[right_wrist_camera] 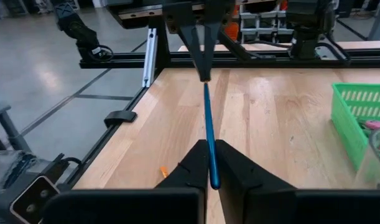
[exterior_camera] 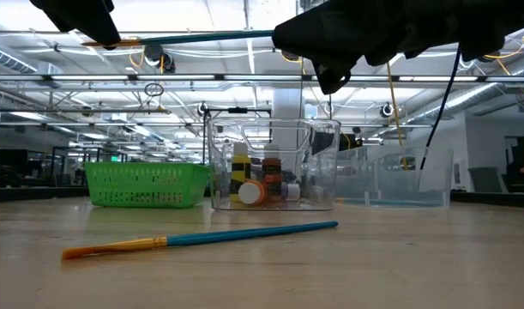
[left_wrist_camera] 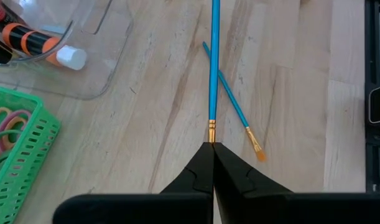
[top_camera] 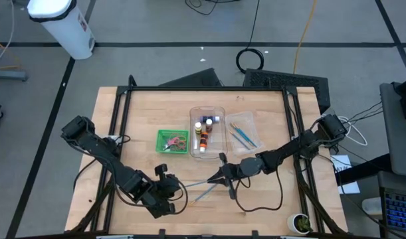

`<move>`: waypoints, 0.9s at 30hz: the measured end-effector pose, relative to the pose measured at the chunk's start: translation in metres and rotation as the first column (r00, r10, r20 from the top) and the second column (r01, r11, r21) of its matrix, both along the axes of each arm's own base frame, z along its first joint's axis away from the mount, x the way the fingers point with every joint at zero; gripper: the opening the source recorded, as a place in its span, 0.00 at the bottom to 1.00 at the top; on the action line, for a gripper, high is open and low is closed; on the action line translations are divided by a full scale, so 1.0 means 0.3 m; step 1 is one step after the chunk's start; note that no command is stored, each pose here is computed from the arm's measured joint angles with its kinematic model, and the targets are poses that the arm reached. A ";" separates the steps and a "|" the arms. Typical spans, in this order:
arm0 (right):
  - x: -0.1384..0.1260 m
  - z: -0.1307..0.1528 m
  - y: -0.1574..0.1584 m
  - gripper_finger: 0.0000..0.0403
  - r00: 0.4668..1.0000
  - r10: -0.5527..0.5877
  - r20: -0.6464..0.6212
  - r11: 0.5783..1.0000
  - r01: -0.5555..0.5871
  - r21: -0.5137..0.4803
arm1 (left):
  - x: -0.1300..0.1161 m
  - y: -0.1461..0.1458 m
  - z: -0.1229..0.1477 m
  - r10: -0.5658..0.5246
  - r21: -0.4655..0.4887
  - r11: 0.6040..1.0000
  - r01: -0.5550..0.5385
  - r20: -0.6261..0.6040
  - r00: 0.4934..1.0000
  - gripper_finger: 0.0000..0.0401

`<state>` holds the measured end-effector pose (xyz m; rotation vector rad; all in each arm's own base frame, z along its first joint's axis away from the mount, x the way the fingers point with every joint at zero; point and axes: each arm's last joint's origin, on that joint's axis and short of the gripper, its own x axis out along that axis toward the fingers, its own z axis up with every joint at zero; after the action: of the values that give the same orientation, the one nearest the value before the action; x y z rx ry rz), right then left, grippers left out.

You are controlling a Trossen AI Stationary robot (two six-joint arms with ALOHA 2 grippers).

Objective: Pick & Place Paint Supplies
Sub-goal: Put the blue paint brush into the white bin

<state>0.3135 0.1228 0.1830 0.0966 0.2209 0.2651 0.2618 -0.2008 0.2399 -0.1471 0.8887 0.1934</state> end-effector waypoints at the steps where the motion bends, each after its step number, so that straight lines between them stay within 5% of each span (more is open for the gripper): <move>1: 0.000 0.000 0.000 0.01 1.000 0.000 0.000 1.000 0.000 -0.001 | 0.000 -0.001 0.000 0.001 -0.003 1.000 -0.001 0.001 1.000 0.00; 10: -0.022 0.021 -0.009 0.01 0.998 -0.016 -0.064 1.000 0.017 0.008 | 0.009 0.002 0.096 -0.077 -0.027 0.996 0.082 0.137 0.988 0.21; 15: -0.086 0.082 -0.029 0.00 0.976 -0.171 -0.138 0.985 0.166 -0.046 | -0.020 0.007 0.183 -0.083 -0.064 0.993 0.103 0.256 0.963 0.30; 27: -0.373 0.258 0.039 0.00 0.830 -0.556 -0.037 0.830 0.553 -0.077 | -0.024 -0.011 0.157 -0.063 0.003 0.998 0.064 0.258 0.964 0.32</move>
<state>0.2016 0.1345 0.2603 0.1018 0.2491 -0.3309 0.2545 -0.2042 0.2871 -0.1451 0.6334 0.1084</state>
